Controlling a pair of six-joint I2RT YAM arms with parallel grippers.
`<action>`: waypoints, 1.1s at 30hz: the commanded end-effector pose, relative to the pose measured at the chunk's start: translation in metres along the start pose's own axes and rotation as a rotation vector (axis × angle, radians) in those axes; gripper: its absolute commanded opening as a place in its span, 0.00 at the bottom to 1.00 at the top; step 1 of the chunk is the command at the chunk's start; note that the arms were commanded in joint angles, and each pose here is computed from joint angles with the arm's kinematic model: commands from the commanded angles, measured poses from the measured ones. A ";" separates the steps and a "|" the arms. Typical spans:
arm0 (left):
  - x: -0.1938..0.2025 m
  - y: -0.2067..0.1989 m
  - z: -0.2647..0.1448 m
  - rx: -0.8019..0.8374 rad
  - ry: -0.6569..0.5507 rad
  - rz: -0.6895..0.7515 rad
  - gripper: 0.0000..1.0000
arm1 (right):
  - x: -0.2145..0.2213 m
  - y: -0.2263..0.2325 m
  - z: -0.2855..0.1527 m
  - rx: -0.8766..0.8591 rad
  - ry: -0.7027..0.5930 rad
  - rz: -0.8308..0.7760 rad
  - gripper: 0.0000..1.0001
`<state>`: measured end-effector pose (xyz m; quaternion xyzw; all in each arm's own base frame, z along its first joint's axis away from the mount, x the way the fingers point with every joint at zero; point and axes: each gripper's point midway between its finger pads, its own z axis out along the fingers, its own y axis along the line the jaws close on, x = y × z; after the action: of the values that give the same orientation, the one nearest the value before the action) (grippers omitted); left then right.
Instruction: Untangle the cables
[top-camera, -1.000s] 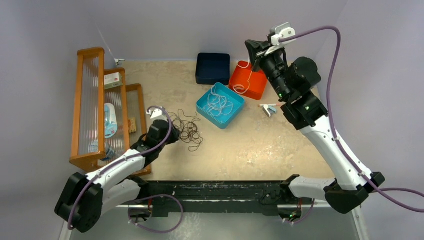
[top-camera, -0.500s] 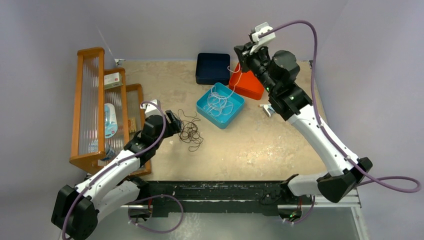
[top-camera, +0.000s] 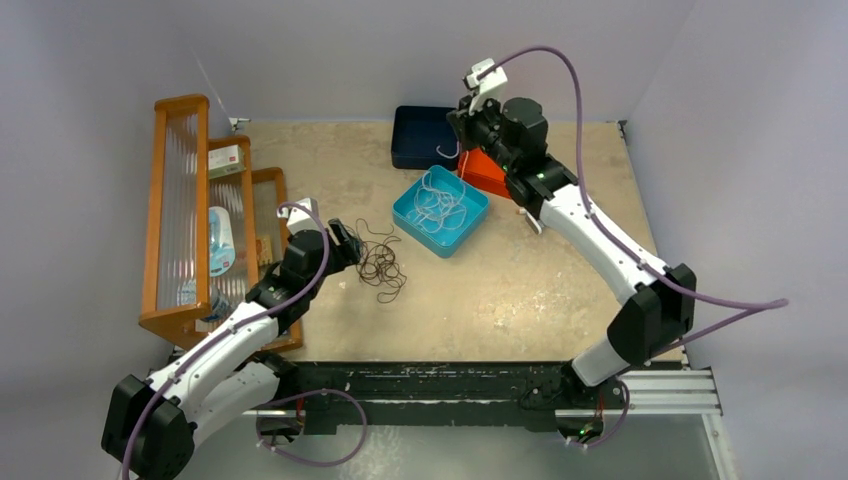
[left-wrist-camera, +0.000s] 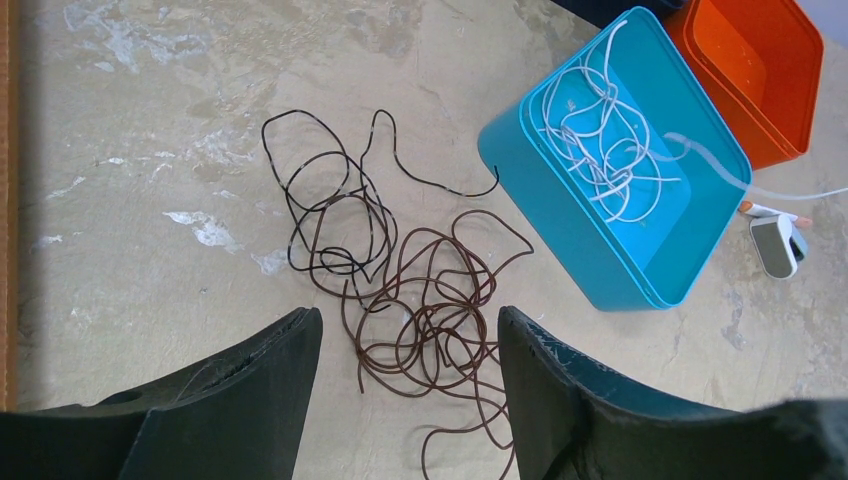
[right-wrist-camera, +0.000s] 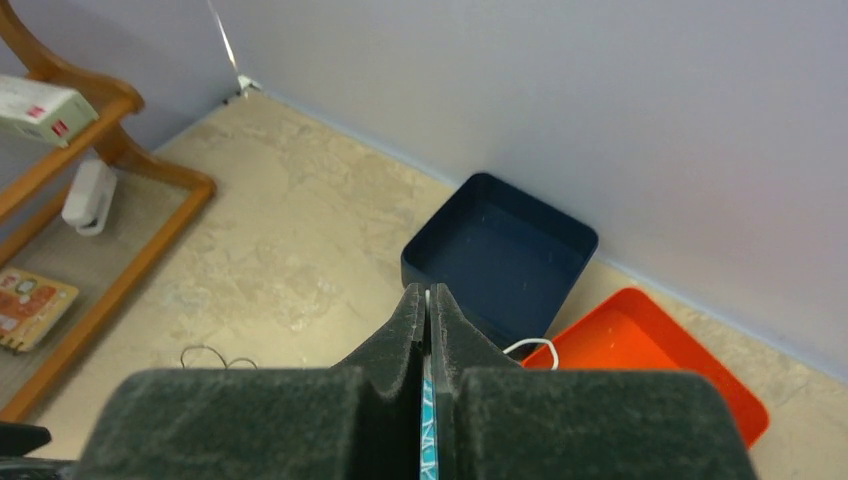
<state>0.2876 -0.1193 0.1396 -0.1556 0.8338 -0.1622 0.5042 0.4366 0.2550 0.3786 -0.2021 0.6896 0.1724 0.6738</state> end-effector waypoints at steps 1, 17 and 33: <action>-0.016 -0.009 -0.002 0.022 -0.044 -0.002 0.65 | 0.017 0.006 0.012 -0.052 -0.011 0.047 0.00; -0.018 -0.012 0.003 0.021 -0.038 0.011 0.65 | 0.137 0.006 0.054 -0.093 0.207 0.099 0.00; -0.015 -0.017 0.011 0.022 -0.017 0.020 0.64 | 0.229 -0.002 0.092 -0.111 0.398 0.090 0.11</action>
<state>0.2931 -0.1233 0.1264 -0.1513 0.8479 -0.1496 0.4855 0.4996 0.2812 0.1121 -0.2254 0.8310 0.1870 0.4729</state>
